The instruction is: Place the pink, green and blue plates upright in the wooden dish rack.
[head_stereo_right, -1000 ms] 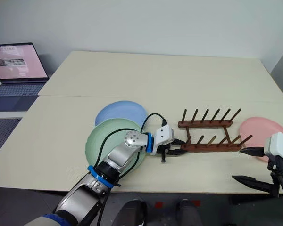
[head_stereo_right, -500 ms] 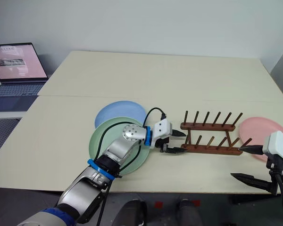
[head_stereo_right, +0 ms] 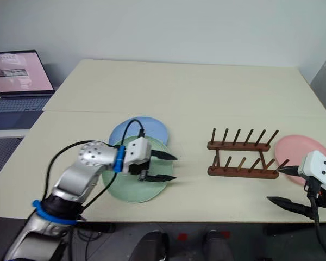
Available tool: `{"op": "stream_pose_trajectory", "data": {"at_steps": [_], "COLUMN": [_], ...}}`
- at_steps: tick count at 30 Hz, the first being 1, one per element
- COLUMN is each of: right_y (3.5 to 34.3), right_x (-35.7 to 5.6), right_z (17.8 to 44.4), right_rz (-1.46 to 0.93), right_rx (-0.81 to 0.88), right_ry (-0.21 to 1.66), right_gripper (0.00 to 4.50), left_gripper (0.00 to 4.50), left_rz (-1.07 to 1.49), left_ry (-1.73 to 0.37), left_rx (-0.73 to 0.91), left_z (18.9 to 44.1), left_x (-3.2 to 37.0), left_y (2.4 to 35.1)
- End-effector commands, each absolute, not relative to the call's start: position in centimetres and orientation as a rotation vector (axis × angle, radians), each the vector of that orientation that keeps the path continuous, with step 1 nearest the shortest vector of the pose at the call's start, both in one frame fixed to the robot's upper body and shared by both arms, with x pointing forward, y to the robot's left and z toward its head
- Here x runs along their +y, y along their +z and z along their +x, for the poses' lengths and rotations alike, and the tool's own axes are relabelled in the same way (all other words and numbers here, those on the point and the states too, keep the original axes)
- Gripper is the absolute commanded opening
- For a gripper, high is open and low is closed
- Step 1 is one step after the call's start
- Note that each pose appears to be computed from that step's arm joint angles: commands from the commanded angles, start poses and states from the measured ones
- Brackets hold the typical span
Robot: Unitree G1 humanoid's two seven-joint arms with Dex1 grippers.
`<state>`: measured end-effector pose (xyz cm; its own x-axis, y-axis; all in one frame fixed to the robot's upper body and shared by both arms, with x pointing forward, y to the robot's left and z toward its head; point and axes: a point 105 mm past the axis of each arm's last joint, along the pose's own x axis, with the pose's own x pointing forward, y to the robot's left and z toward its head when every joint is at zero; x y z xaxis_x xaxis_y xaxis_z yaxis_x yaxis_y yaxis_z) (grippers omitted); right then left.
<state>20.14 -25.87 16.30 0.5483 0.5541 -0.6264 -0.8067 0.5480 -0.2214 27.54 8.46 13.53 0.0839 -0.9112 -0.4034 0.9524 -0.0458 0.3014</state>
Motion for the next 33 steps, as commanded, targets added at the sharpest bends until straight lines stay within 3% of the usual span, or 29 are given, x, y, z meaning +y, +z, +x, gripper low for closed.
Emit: {"op": "stream_pose_trajectory", "data": {"at_steps": [1, 6, 12, 13, 25, 33], "right_y": [16.3, 15.0, 13.1, 12.8, 10.2, 10.8], "right_x": [-25.9, -25.9, -26.9, -27.1, -27.7, -27.2], "right_z": [20.5, 20.6, 21.5, 21.8, 25.3, 28.3], "right_rz": [-0.579, -0.623, -0.738, -0.761, -0.836, -0.871], "right_rx": [0.533, 0.589, 0.668, 0.669, 0.661, 0.565], "right_ry": [0.855, 0.885, 0.878, 0.868, 0.784, 0.728], "right_gripper": [4.1, 2.43, 0.17, 0.03, 0.03, 0.03], "left_gripper": [1.7, 0.11, 0.0, 0.0, 0.0, 0.0], "left_rz": [0.584, 0.633, 0.708, 0.716, 0.827, 0.859], "left_ry": [-1.603, -1.616, -1.595, -1.598, -1.515, -1.403], "left_rx": [0.051, 0.028, -0.016, -0.018, -0.048, -0.09], "left_z": [25.2, 25.2, 26.5, 26.6, 28.5, 30.9], "left_x": [6.6, 3.1, -1.1, -1.7, -4.2, -4.0], "left_y": [13.8, 12.2, 10.7, 10.4, 8.4, 9.3]}}
